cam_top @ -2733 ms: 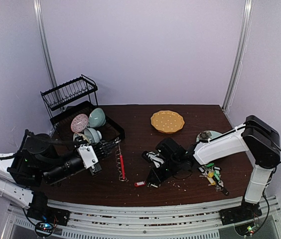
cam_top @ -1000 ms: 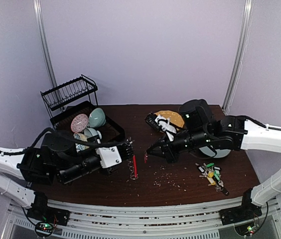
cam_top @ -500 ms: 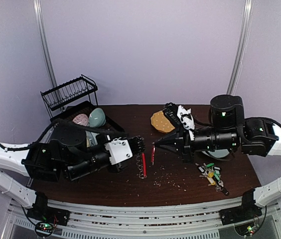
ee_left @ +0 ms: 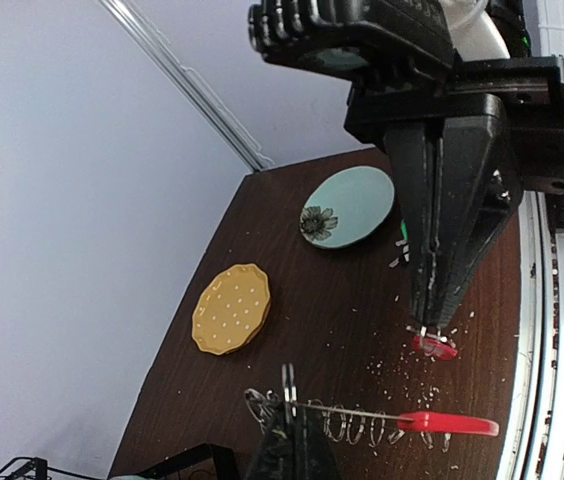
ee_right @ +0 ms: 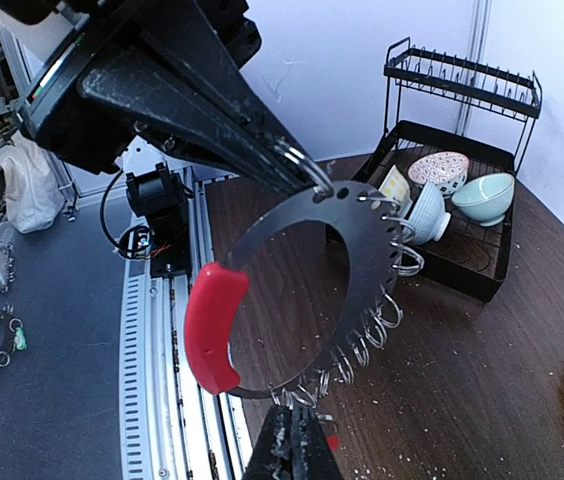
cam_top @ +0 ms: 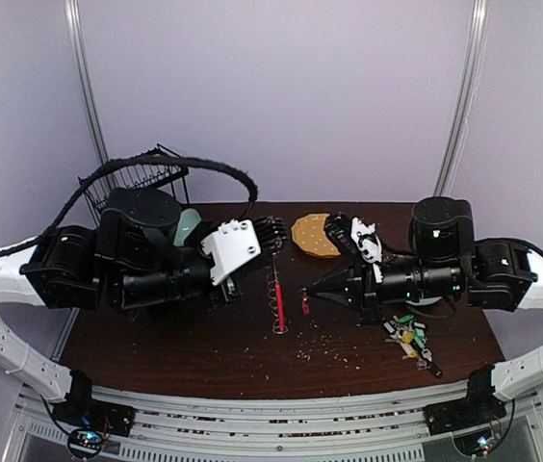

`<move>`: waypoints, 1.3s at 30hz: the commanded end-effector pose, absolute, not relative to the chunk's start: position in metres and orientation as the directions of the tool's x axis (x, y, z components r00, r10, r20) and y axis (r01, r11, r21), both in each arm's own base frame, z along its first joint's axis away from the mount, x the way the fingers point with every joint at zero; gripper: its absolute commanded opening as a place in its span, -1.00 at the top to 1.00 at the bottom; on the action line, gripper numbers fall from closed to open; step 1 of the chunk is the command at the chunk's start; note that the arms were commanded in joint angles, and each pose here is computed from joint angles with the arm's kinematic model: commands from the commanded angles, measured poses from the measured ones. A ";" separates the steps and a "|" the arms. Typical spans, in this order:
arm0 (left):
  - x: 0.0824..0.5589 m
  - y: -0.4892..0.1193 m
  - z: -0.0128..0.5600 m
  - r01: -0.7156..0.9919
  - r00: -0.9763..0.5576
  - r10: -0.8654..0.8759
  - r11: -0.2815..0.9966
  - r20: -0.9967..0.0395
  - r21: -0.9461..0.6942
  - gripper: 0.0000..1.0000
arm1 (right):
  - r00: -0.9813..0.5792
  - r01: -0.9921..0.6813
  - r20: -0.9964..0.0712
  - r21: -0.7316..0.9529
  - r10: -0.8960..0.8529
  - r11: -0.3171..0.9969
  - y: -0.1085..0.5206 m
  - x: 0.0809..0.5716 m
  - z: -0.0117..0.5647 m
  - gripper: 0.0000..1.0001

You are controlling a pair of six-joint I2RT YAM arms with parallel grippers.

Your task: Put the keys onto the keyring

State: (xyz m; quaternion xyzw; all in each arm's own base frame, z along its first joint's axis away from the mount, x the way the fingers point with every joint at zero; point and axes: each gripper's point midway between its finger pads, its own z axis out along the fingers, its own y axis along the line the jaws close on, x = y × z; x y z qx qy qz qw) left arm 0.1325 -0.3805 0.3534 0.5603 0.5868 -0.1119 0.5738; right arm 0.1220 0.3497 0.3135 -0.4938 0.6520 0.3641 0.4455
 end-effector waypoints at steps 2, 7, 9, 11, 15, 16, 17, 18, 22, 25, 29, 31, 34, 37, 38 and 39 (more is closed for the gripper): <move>0.130 -0.380 0.354 0.831 0.200 0.546 0.346 -0.813 0.436 1.00 | -0.107 -0.977 -0.974 0.065 -0.201 0.204 0.357 0.117 0.348 1.00; 0.126 -0.388 0.351 0.843 0.216 0.532 0.321 -0.819 0.431 1.00 | -0.041 -0.980 -0.981 0.003 -0.189 0.197 0.367 0.121 0.366 1.00; 0.126 -0.390 0.351 0.846 0.211 0.530 0.323 -0.821 0.425 1.00 | -0.010 -0.982 -0.980 -0.028 -0.197 0.189 0.372 0.120 0.368 1.00; 0.125 -0.391 0.353 0.848 0.207 0.522 0.327 -0.828 0.418 1.00 | 0.018 -0.981 -0.979 -0.057 -0.204 0.186 0.378 0.120 0.369 1.00; 0.122 -0.394 0.356 0.860 0.203 0.501 0.320 -0.841 0.398 1.00 | 0.074 -0.980 -0.983 -0.103 -0.168 0.169 0.383 0.117 0.377 1.00; 0.121 -0.394 0.357 0.862 0.202 0.497 0.318 -0.844 0.394 1.00 | 0.084 -0.977 -0.983 -0.114 -0.166 0.179 0.383 0.119 0.378 1.00; 0.121 -0.394 0.358 0.862 0.201 0.494 0.321 -0.846 0.392 1.00 | 0.091 -0.973 -0.981 -0.124 -0.170 0.196 0.383 0.122 0.377 1.00; 0.121 -0.394 0.359 0.862 0.200 0.491 0.323 -0.848 0.390 1.00 | 0.093 -0.968 -0.980 -0.131 -0.178 0.215 0.381 0.125 0.375 1.00; 0.121 -0.394 0.359 0.864 0.201 0.485 0.322 -0.851 0.388 1.00 | 0.093 -0.952 -0.984 -0.132 -0.151 0.275 0.375 0.133 0.378 1.00; 0.121 -0.395 0.359 0.863 0.202 0.482 0.324 -0.853 0.388 1.00 | 0.098 -0.948 -0.986 -0.134 -0.136 0.287 0.372 0.134 0.380 1.00; 0.124 -0.392 0.364 0.852 0.207 0.466 0.346 -0.860 0.393 1.00 | 0.089 -0.946 -0.980 -0.138 -0.175 0.294 0.370 0.136 0.369 1.00; 0.124 -0.391 0.367 0.850 0.214 0.453 0.351 -0.866 0.394 1.00 | 0.084 -0.949 -0.981 -0.133 -0.176 0.285 0.371 0.134 0.368 1.00; 0.123 -0.390 0.369 0.847 0.226 0.438 0.352 -0.870 0.397 1.00 | 0.082 -0.955 -0.982 -0.126 -0.172 0.268 0.374 0.132 0.368 1.00; 0.123 -0.391 0.369 0.847 0.230 0.437 0.350 -0.869 0.400 1.00 | 0.083 -0.954 -0.980 -0.130 -0.178 0.269 0.377 0.133 0.367 1.00; 0.122 -0.391 0.368 0.849 0.232 0.440 0.344 -0.868 0.402 1.00 | 0.086 -0.953 -0.981 -0.131 -0.173 0.272 0.377 0.134 0.369 1.00; 0.122 -0.392 0.368 0.849 0.232 0.442 0.343 -0.867 0.402 1.00 | 0.089 -0.953 -0.983 -0.131 -0.163 0.272 0.376 0.133 0.372 1.00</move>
